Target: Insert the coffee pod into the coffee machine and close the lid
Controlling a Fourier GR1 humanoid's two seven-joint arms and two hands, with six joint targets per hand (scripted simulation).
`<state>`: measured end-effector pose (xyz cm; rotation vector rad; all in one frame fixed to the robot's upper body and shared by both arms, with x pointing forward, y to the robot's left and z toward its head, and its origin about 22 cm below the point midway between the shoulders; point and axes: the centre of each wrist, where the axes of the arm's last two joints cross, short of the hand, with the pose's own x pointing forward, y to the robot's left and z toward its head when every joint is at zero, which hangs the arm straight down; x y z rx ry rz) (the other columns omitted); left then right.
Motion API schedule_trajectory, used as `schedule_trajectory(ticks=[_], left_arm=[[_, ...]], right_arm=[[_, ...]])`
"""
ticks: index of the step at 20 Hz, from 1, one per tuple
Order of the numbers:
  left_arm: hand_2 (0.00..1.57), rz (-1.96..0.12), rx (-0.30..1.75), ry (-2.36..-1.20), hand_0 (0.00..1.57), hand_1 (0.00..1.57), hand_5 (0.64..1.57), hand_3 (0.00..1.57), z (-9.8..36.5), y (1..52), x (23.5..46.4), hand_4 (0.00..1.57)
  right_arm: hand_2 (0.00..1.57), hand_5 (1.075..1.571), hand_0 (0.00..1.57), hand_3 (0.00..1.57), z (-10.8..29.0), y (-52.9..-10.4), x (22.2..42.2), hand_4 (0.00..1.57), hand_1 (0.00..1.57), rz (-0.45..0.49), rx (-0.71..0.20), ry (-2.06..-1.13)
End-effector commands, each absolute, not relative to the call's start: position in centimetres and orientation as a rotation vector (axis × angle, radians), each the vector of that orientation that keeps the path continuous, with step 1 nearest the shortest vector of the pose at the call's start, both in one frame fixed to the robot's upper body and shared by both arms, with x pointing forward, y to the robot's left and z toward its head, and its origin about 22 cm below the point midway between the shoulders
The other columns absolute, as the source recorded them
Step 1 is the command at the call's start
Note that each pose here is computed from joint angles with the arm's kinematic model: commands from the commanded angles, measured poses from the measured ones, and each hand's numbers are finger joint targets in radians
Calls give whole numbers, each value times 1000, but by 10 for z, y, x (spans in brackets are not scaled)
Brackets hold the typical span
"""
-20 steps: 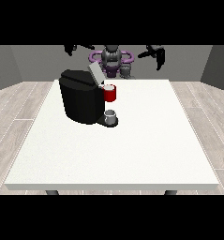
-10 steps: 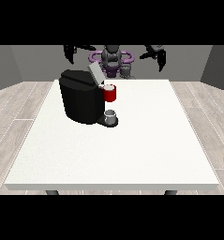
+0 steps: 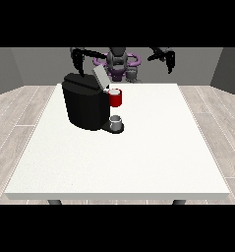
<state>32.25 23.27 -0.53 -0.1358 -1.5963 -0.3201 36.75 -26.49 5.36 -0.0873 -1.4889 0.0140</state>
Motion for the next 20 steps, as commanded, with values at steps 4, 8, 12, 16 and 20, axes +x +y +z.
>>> schedule_trajectory(ticks=[4,8,12,16,20], left_arm=[[0,-294,-83,-1668,0,0,1571,0,19,254,315,360],[0,-297,-104,-1652,0,0,1571,0,22,237,297,381],[0,-250,-40,-1675,0,0,1571,0,18,260,291,309],[0,-275,23,-1695,0,0,1571,0,29,272,300,299],[0,-313,-1,-1676,0,0,1571,0,34,241,293,348]], right_arm=[[0,1571,0,0,73,-248,384,0,0,104,-14,-1526],[0,1571,0,0,51,-251,381,0,0,86,-51,-1544],[0,1571,0,0,65,-230,387,73,0,162,1,-1563],[0,1571,0,0,94,-236,401,129,0,169,-31,-1612],[0,1571,0,0,89,-229,406,200,0,224,-51,-1613]])
